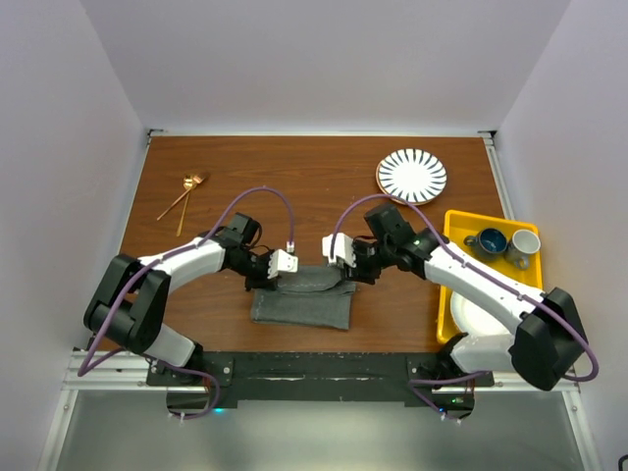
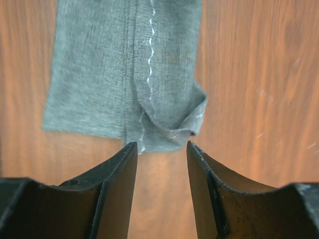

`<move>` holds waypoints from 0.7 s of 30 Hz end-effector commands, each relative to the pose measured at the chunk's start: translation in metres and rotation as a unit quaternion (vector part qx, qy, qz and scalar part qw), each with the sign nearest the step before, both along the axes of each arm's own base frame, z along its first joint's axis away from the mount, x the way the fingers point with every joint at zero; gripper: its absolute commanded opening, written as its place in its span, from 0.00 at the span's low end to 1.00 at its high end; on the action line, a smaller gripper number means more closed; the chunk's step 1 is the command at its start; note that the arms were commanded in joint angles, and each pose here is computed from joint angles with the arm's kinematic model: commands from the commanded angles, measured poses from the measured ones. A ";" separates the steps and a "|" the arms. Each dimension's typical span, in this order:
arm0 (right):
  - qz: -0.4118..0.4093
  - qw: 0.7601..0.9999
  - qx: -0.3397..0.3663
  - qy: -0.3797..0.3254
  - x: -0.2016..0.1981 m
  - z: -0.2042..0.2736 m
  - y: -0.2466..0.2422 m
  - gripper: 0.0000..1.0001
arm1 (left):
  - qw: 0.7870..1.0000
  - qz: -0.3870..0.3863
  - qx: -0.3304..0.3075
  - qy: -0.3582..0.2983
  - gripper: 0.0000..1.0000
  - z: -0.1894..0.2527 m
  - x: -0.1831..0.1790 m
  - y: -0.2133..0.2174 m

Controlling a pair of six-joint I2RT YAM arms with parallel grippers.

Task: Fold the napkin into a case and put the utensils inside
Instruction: Fold the lower triangle-folded napkin at the center of the board.

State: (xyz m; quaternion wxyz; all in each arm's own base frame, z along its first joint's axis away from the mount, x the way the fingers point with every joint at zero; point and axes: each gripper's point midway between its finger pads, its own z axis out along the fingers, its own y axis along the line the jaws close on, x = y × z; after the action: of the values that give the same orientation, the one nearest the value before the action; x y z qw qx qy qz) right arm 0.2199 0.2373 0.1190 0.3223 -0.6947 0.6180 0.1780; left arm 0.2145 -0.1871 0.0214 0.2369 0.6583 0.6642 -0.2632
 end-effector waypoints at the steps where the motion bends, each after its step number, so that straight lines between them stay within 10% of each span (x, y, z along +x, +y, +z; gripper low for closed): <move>1: -0.137 0.984 0.036 0.112 -0.005 0.011 -0.003 0.48 | 1.000 0.008 0.010 0.008 0.00 -0.009 -0.005 0.003; 12: -0.334 0.902 0.075 0.262 0.033 0.000 0.015 0.46 | 1.000 0.007 0.010 0.009 0.00 -0.008 -0.009 0.005; 21: -0.371 0.882 0.031 0.290 0.042 -0.032 0.014 0.35 | 1.000 0.012 0.011 0.006 0.00 -0.007 -0.013 0.008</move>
State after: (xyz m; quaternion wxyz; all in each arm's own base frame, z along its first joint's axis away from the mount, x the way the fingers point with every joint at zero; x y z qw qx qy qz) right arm 0.2510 0.2461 0.0809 0.1906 -0.3480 0.8800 0.2612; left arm 0.2130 -0.1863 0.0215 0.2462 0.6549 0.6656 -0.2598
